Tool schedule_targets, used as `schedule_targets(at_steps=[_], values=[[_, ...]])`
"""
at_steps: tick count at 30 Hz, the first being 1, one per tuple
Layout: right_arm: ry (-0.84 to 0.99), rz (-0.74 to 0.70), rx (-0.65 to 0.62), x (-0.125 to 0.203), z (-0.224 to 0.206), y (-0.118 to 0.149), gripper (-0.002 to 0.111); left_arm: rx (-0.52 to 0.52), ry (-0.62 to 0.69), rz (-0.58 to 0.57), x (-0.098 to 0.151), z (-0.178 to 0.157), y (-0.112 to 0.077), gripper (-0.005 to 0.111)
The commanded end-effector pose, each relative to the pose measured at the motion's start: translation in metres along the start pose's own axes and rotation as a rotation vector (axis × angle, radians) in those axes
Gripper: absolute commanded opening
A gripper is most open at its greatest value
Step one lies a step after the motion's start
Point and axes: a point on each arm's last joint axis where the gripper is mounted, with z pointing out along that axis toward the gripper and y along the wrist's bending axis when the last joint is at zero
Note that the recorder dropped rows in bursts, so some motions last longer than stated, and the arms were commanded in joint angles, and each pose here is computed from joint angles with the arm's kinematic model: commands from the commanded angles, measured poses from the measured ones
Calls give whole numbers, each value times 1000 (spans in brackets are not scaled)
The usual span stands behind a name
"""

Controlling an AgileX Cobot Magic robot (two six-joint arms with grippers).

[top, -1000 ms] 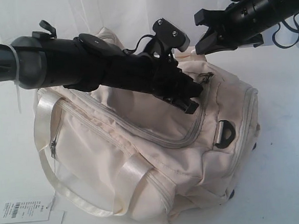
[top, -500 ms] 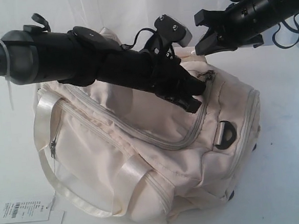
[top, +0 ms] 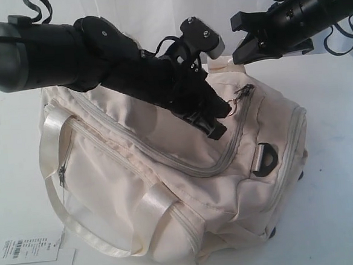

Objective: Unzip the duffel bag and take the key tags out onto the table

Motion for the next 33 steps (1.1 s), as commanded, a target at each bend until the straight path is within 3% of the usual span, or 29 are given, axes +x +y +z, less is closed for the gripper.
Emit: schedule_targets(at_steps=[1, 4, 7, 18, 25, 33], values=[[-47, -6, -25, -6, -11, 9, 0, -43, -24, 177, -5, -3, 2, 37], [-47, -6, -25, -6, -11, 9, 0, -37, -9, 242, -1, 3, 3, 60], [-48, -5, -26, -6, -11, 9, 0, -39, 3, 245, 4, 10, 5, 68], [-47, 0, -29, -6, -11, 9, 0, -82, 11, 301, 10, 19, 10, 69], [-41, -1, -32, -5, -10, 10, 0, -98, -4, 416, 3, 26, -3, 69], [-25, -2, -42, -4, -10, 11, 0, -128, -8, 423, 2, 29, -4, 65]])
